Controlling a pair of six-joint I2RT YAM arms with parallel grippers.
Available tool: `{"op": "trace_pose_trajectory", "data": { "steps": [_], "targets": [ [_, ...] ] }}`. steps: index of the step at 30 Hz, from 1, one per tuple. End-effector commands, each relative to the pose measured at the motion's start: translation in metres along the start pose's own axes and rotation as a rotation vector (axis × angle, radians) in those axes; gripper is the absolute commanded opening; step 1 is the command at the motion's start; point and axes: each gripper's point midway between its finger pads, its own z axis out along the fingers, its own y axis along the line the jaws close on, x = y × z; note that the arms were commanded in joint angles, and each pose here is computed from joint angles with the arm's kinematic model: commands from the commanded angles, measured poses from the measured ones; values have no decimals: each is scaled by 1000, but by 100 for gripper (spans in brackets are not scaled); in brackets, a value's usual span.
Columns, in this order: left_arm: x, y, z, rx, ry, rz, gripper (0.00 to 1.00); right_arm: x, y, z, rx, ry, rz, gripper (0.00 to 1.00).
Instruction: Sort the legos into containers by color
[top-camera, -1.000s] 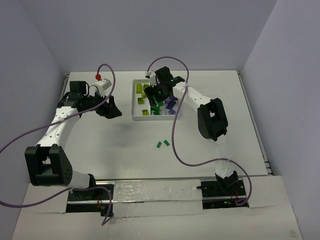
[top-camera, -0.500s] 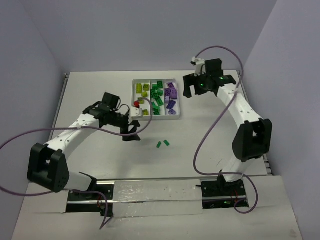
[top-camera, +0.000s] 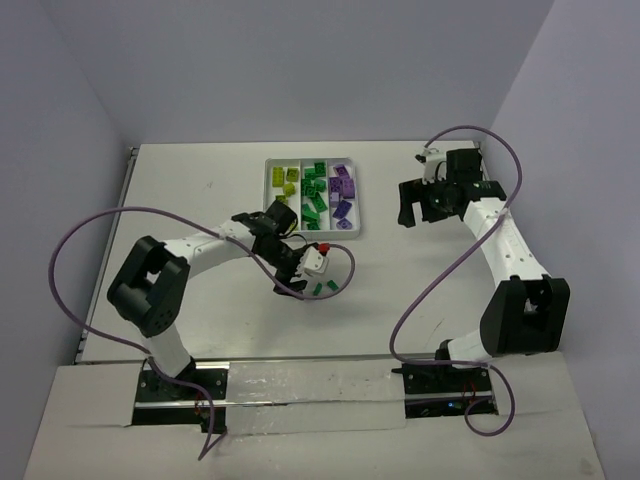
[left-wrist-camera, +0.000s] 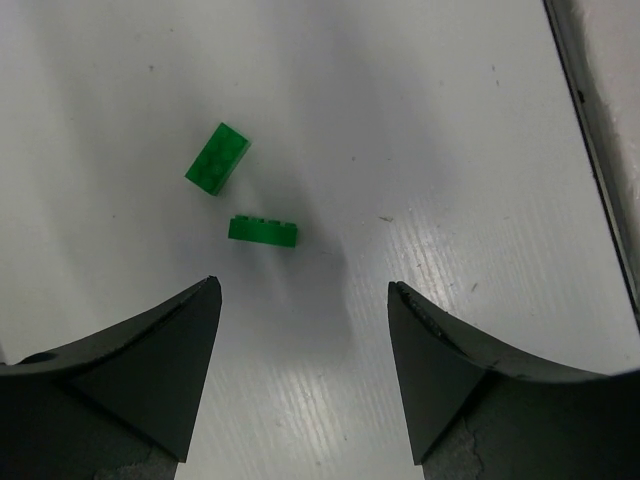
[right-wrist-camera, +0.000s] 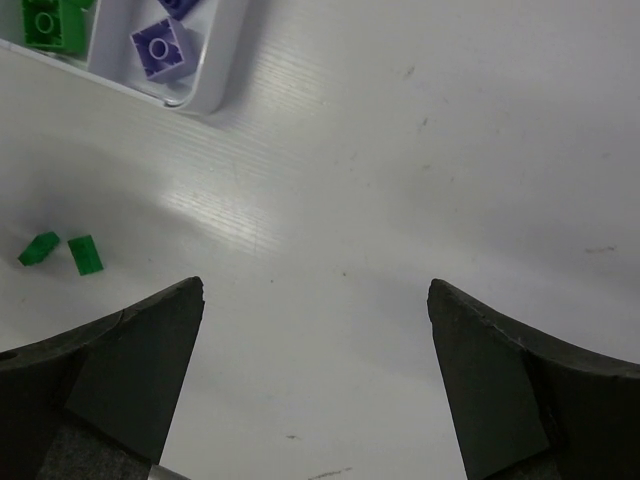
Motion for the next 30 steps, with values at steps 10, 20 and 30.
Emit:
{"op": "trace_pose_trajectory", "data": {
  "steps": [10, 20, 30],
  "targets": [
    [0, 38, 31, -22, 46, 78, 75, 13, -17, -16, 19, -10, 6, 100],
    [3, 34, 42, 5, 65, 89, 75, 20, -20, -9, 16, 10, 8, 100],
    [5, 26, 51, 33, 86, 90, 64, 25, -21, -5, 13, 16, 20, 100]
  ]
}}
